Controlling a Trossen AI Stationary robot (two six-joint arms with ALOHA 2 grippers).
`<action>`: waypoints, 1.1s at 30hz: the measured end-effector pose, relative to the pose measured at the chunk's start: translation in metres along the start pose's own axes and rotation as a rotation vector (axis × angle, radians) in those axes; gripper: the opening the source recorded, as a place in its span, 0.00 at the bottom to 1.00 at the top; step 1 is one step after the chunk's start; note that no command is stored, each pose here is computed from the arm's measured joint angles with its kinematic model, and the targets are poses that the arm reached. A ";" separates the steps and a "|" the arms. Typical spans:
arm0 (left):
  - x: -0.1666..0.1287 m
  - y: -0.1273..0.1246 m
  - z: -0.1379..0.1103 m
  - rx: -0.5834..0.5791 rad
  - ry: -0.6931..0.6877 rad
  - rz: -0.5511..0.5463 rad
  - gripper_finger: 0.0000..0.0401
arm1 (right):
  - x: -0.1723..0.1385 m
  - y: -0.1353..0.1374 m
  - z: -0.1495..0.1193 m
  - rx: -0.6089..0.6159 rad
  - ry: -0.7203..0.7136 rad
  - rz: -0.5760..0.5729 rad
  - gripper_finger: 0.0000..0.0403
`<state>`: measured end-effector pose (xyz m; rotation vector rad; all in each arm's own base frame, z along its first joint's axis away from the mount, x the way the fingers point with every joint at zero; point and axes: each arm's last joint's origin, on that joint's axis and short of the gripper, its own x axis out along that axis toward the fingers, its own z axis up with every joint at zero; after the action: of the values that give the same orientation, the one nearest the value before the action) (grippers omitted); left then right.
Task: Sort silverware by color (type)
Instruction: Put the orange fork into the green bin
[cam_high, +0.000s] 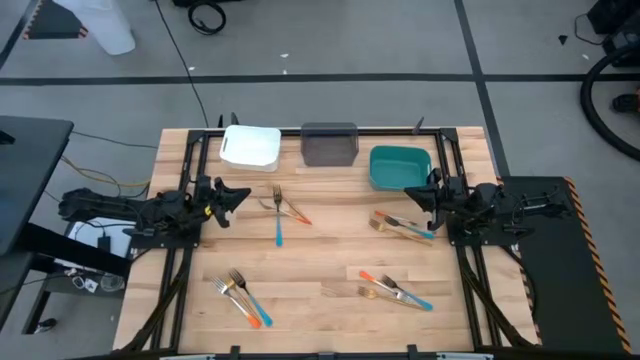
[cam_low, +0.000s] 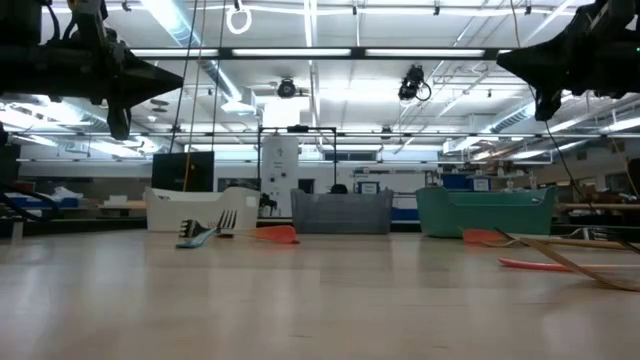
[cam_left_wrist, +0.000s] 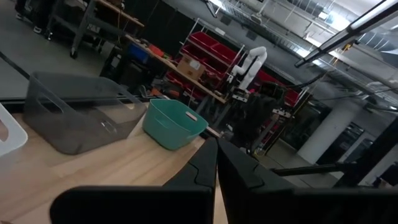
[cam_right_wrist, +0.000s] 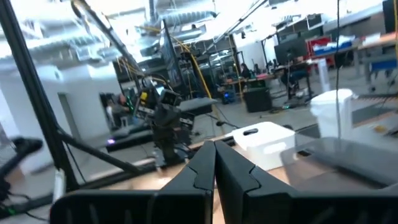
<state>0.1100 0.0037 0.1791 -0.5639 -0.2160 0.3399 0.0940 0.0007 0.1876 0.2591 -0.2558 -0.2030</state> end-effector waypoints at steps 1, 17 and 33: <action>0.000 0.000 0.000 0.001 0.000 -0.001 0.05 | 0.000 0.000 0.000 0.020 0.003 -0.001 0.05; 0.000 -0.005 0.003 0.093 0.019 -0.108 0.05 | 0.007 -0.004 -0.006 0.002 0.048 -0.081 0.05; 0.017 -0.024 0.016 0.211 0.178 -0.055 0.06 | 0.043 0.009 0.001 -0.069 0.358 -0.202 0.05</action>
<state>0.1265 -0.0009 0.2074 -0.3767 -0.0235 0.2540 0.1359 -0.0013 0.2003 0.2482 0.1328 -0.3590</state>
